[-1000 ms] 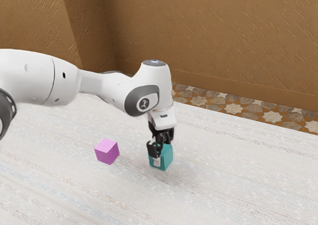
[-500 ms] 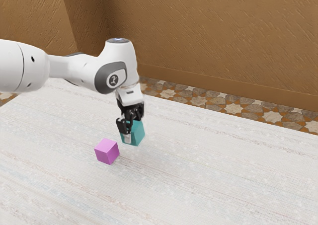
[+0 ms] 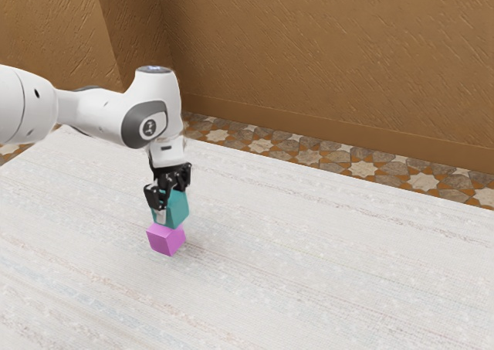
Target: Pick up the blue block with one arm, and put the blue block on the pink block with one arm
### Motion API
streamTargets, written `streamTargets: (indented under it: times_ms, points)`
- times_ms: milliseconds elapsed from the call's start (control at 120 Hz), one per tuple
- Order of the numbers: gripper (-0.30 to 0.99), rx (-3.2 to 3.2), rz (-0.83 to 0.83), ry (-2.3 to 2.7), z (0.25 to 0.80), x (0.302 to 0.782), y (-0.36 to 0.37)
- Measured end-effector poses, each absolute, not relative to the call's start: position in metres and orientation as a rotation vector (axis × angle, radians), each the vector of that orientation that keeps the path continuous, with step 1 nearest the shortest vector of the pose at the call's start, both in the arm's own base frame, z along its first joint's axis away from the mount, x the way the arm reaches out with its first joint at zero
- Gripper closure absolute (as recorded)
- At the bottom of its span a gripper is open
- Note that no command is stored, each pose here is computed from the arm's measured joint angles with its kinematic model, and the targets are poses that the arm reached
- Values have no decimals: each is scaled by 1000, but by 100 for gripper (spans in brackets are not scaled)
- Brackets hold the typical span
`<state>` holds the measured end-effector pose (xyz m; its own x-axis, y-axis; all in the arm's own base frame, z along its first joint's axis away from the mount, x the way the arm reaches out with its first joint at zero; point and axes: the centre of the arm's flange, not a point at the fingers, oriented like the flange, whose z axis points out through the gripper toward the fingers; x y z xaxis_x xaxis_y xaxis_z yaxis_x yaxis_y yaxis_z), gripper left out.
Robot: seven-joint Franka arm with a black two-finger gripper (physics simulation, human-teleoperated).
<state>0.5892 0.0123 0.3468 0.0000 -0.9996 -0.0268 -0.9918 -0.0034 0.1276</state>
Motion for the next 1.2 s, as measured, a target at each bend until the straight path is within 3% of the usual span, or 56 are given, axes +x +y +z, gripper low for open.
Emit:
streamTargets:
  times_ms: [1050, 1100, 1200]
  points:
    - [41, 2002, -128, -2263, 335, 588, 33]
    - [31, 1996, -129, -2263, 334, 588, 33]
    - [23, 1983, -135, -2263, 333, 587, 33]
